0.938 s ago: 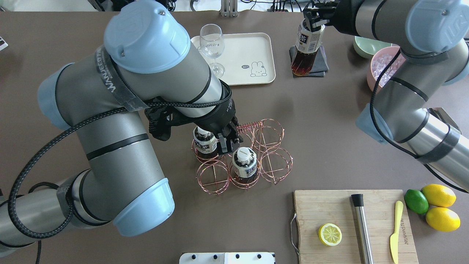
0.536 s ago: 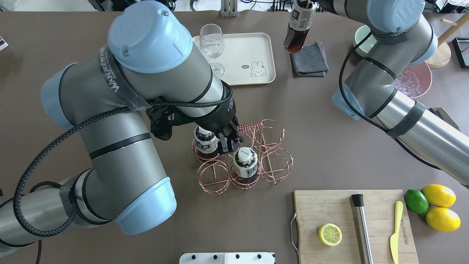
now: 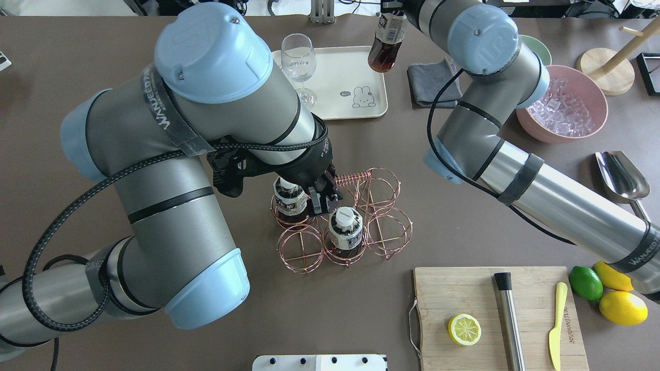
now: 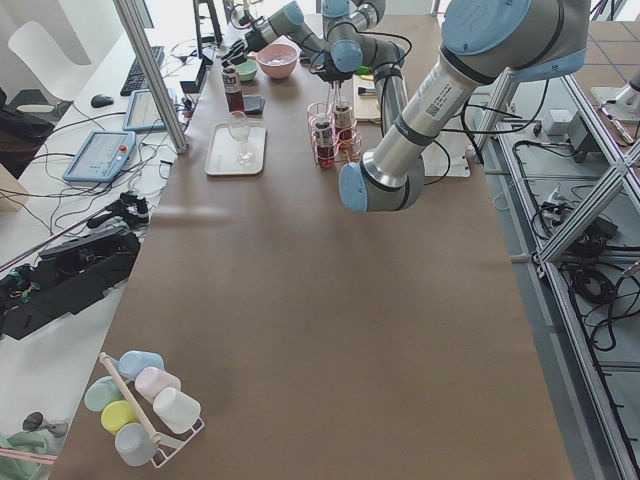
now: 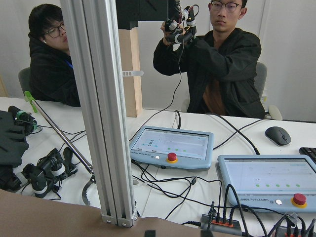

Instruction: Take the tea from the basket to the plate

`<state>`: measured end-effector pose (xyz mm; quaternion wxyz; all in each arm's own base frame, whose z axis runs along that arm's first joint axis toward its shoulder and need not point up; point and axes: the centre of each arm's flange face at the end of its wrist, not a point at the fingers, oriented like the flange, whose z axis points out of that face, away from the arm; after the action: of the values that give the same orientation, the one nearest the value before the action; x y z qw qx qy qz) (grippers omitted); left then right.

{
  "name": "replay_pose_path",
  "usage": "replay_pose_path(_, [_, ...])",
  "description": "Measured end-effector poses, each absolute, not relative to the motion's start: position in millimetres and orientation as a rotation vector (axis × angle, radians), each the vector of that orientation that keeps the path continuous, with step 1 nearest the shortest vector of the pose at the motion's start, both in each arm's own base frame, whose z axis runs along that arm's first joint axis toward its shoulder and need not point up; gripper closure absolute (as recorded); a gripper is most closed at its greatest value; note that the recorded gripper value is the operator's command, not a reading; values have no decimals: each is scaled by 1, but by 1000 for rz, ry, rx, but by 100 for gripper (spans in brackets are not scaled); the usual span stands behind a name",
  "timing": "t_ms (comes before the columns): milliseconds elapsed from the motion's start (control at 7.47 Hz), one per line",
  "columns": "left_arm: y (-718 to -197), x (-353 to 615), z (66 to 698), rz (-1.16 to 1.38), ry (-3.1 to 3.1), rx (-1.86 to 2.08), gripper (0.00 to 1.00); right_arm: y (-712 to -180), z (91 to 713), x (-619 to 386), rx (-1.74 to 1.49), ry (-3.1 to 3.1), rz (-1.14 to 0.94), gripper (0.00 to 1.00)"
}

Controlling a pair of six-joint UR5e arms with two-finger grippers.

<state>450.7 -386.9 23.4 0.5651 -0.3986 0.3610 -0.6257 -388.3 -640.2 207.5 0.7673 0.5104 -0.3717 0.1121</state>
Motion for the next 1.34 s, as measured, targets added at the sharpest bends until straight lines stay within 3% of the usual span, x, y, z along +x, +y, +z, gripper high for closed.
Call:
replay_pose_path(804, [-387,444,19,-1473,846,-942,100,-613,224,-468,1137,-718,271,100])
replay_pose_path(1205, [-425,374,28,-1467,827,-946,100,-609,229,-476,1148,-716,275,100])
replay_pose_path(1339, [-443,347,38,-1464,819,-957,100,-609,229,-476,1149,-716,276,70])
